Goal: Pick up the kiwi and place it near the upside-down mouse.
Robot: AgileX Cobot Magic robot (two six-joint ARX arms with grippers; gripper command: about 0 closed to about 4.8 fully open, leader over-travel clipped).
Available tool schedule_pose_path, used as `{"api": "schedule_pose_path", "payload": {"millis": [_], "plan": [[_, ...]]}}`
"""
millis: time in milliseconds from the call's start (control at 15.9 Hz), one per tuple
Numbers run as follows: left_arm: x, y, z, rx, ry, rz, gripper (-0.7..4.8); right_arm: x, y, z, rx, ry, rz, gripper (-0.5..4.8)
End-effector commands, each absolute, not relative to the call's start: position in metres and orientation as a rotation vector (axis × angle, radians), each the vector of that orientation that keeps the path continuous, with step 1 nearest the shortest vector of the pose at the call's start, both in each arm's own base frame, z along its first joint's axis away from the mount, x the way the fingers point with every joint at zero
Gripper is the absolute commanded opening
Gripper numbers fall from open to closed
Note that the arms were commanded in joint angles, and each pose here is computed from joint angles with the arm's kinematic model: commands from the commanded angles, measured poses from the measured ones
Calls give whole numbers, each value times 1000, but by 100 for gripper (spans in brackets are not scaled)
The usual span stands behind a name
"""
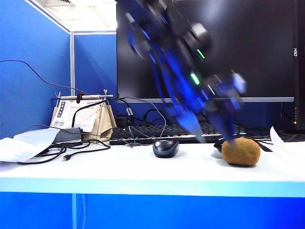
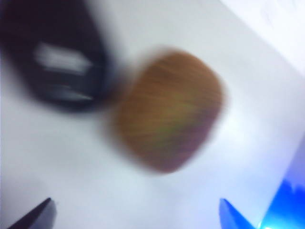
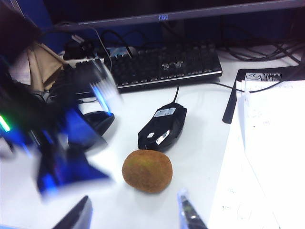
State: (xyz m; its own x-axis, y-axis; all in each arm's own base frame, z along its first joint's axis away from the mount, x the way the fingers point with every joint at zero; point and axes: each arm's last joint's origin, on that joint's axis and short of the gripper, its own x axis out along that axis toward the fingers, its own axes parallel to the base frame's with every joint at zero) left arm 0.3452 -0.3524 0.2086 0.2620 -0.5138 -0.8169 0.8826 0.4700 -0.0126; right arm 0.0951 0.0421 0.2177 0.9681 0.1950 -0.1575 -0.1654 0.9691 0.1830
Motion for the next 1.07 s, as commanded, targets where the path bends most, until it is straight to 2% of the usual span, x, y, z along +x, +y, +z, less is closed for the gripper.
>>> {"api": "schedule_pose_path", "payload": {"millis": [63, 126, 377, 440, 566, 692, 880, 1069], "plan": [[349, -325, 255, 444, 825, -925, 452, 95, 42, 221, 177, 154, 175, 238], [350, -309, 275, 426, 818, -886, 409, 95, 41, 221, 175, 154, 146, 238], [325, -218, 374, 283, 778, -792, 393, 95, 40, 219, 203, 163, 101, 238], [294, -184, 404, 258, 703, -729, 393, 95, 39, 215, 223, 197, 71, 238], [253, -155, 419, 251, 653, -632, 394, 94, 38, 215, 242, 193, 55, 238], [202, -124, 409, 148, 581, -583, 394, 91, 36, 214, 251, 178, 53, 238], [135, -81, 354, -58, 349, -504, 394, 84, 33, 179, 322, 204, 43, 238], [97, -54, 300, -122, 231, -377, 394, 81, 32, 159, 322, 256, 57, 238]]}}
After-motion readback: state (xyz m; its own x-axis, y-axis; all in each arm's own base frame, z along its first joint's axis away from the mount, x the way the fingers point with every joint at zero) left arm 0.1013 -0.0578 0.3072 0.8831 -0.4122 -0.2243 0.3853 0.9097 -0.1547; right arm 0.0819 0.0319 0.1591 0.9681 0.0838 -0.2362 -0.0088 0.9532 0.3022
